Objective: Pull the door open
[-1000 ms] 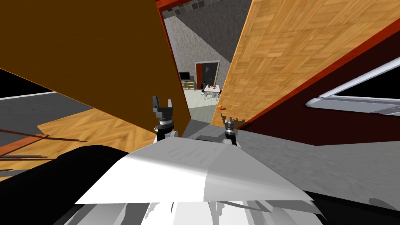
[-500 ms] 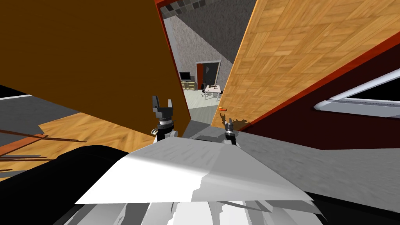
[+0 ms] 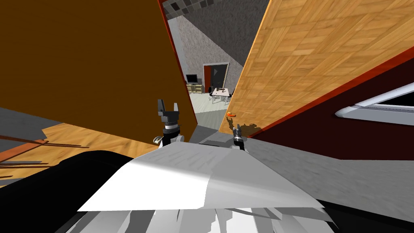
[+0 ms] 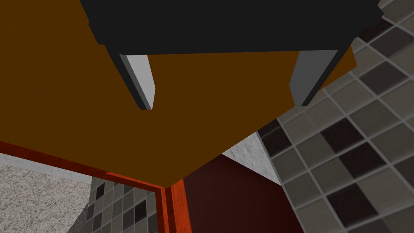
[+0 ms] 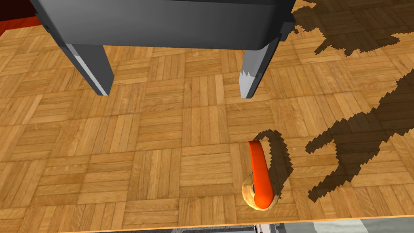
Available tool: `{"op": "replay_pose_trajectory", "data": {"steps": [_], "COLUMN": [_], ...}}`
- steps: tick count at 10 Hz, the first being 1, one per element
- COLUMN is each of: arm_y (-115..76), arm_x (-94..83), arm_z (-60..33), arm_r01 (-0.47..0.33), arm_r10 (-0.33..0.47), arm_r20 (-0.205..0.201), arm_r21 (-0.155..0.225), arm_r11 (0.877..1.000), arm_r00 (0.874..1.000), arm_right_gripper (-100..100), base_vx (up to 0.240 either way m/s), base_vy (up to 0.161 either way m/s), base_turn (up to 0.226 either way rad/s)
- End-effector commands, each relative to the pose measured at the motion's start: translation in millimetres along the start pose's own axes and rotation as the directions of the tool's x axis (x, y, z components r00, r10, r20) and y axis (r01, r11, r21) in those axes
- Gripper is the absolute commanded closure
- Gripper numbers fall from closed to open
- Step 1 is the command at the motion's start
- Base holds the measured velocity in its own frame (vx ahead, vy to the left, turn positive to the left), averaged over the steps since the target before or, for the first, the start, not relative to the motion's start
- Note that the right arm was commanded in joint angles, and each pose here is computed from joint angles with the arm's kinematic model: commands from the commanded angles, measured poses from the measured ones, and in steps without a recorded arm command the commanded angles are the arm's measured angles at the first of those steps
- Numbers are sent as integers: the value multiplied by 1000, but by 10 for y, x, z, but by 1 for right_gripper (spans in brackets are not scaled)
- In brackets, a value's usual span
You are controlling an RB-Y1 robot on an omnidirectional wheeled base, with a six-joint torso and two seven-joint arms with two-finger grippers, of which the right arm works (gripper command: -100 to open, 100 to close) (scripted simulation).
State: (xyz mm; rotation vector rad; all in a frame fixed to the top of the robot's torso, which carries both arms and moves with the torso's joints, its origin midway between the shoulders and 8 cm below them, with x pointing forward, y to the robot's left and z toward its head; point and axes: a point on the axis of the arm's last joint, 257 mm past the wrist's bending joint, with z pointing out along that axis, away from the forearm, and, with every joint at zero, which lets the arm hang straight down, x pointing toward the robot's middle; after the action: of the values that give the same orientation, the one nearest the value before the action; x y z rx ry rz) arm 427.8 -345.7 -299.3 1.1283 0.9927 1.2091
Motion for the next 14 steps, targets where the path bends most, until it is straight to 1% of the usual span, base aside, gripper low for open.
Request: {"op": "replay_pose_trajectory", "data": {"steps": [1,7,8,12,14], "arm_y": [-93,-381,-459,-602,-716], "arm_x": [-54,-217,-265,-356,-434], "arm_z": [-21,-114,-144,-205,-261], "arm_r01": [2,7,9,11,12], "arm_r10": [-2,-9,-12,-17,-21], "arm_r20": [6,27,33,46,58], "arm_r21": [17,74,90,120,145], "arm_r11": [1000,997,996,993,989], "arm_r00": [1000,1000,999,999,998], "arm_right_gripper": [-100,-100,-100,-100,-100], "base_vx": [94,101,137,114,139], "base_vy": [0,-1,-19,-4,8], "base_turn": [17,19,22,15,21]}}
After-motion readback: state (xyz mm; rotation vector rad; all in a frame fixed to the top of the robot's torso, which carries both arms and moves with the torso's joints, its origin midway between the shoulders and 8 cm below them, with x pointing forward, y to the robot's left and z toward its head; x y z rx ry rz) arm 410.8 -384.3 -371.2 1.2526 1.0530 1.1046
